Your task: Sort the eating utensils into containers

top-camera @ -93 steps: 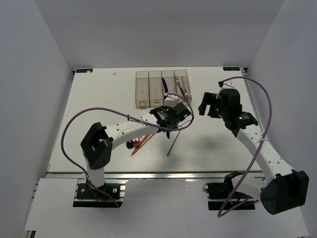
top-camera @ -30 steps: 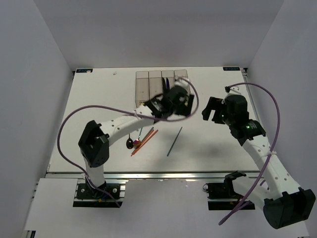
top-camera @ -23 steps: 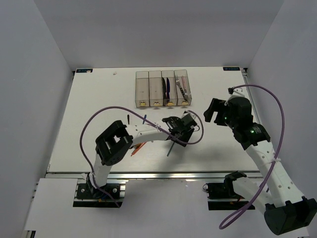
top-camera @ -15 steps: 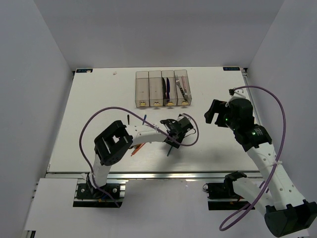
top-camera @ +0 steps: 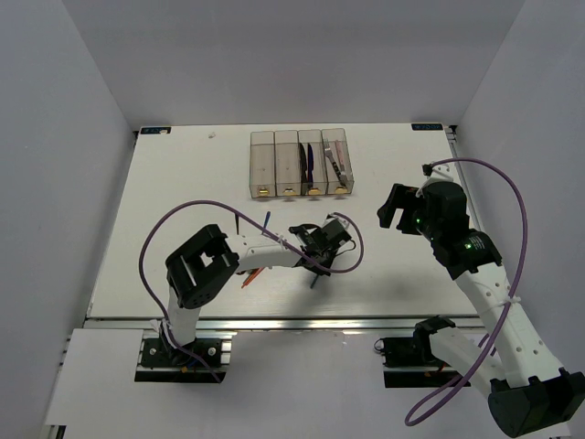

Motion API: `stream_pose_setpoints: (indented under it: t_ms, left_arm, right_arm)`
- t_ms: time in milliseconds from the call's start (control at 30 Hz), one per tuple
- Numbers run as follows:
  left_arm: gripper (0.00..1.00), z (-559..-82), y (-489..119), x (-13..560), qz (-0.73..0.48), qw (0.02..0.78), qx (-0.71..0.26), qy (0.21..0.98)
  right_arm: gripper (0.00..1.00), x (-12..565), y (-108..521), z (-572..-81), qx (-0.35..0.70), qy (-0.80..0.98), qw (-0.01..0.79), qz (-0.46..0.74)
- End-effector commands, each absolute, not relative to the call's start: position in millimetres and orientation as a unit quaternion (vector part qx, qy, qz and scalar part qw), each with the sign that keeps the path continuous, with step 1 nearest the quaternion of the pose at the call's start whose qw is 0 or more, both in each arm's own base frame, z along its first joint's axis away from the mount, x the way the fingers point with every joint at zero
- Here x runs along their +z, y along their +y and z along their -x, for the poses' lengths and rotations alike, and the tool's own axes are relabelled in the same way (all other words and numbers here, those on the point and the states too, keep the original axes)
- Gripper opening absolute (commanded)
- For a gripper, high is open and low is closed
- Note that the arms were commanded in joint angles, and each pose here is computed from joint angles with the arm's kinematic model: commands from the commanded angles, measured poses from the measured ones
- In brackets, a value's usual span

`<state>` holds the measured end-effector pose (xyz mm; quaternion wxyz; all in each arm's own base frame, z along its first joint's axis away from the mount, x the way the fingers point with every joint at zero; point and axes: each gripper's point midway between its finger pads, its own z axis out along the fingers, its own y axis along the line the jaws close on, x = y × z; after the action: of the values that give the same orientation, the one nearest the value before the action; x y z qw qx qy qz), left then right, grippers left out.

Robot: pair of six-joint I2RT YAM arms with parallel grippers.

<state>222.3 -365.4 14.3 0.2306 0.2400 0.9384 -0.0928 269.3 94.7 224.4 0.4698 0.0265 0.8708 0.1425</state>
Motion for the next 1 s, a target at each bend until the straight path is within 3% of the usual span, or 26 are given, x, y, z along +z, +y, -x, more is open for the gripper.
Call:
stream_pose_setpoints:
  t_ms: [0, 167, 467, 800, 833, 967]
  left_arm:
    - [0.00, -184, -347, -29, -0.252, 0.138, -0.083, 0.954]
    - [0.00, -238, -350, 38, -0.200, 0.257, -0.065, 0.943]
    - [0.00, -403, -287, 196, 0.007, 0.455, -0.064, 0.888]
    - [0.00, -534, -277, 225, 0.033, 0.523, -0.048, 0.850]
    - [0.00, -542, -278, 204, 0.027, 0.507, -0.041, 0.861]
    - [0.00, -564, -274, 212, 0.041, 0.504, -0.064, 0.861]
  right_arm:
    - [0.89, 250, 95, -273, 0.150, 0.853, 0.499, -0.022]
    - [0.89, 254, 93, -272, 0.146, 0.851, 0.504, -0.021]
    - [0.89, 251, 96, -277, 0.149, 0.853, 0.501, -0.018]
    - [0.89, 240, 97, -279, 0.142, 0.860, 0.490, -0.010]
    - [0.89, 240, 97, -278, 0.143, 0.860, 0.489, -0.008]
    - [0.89, 236, 94, -278, 0.136, 0.861, 0.490, -0.008]
